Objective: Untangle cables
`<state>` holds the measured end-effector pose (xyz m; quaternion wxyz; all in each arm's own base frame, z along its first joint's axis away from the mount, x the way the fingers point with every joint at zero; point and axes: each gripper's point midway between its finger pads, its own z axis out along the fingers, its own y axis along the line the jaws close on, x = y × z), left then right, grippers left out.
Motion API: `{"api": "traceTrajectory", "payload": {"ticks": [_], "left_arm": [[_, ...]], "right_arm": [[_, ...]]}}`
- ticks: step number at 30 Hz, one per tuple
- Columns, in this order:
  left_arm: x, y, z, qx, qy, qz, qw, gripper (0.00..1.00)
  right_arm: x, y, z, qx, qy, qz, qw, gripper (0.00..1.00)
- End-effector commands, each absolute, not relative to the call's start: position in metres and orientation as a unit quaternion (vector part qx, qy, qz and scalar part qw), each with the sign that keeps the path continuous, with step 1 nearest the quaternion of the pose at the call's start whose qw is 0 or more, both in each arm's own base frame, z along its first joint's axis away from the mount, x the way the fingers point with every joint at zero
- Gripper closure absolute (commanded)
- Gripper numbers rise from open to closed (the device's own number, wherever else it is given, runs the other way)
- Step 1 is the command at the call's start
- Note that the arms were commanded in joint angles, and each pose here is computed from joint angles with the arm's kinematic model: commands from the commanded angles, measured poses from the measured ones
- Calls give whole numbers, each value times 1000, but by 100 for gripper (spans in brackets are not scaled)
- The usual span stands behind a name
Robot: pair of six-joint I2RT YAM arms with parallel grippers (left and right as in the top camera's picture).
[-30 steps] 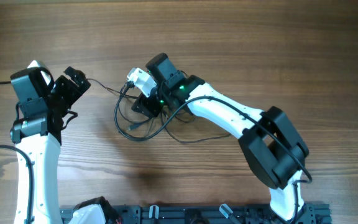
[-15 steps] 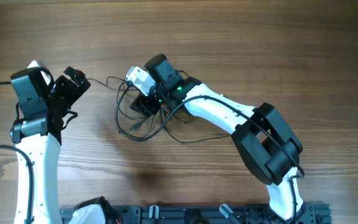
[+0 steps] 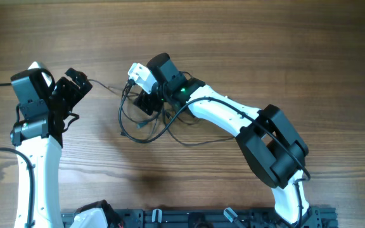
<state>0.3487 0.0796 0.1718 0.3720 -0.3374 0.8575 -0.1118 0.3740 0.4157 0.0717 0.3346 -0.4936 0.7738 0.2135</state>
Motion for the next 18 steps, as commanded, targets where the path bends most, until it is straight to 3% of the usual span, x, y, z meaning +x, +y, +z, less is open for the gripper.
{"api": "traceTrajectory", "payload": {"ticks": [1, 5, 8, 10, 11, 13, 18], "left_arm": [[348, 86, 170, -347, 855, -103, 371, 0], [348, 86, 170, -347, 855, -103, 371, 0], [348, 86, 170, -347, 855, -103, 371, 0], [348, 86, 170, -347, 855, -103, 371, 0], [348, 86, 170, -347, 855, -103, 371, 0], [348, 86, 170, -347, 855, -103, 371, 0], [348, 86, 170, -347, 855, -103, 371, 0]], "right_arm": [[380, 414, 64, -499, 773, 200, 338, 12], [379, 409, 51, -498, 780, 196, 323, 13], [375, 405, 36, -498, 790, 193, 302, 23], [368, 398, 25, -499, 799, 188, 277, 45], [364, 394, 21, -500, 804, 185, 263, 68], [354, 385, 12, -500, 815, 179, 231, 94], [332, 375, 9, -446, 856, 201, 165, 96]]}}
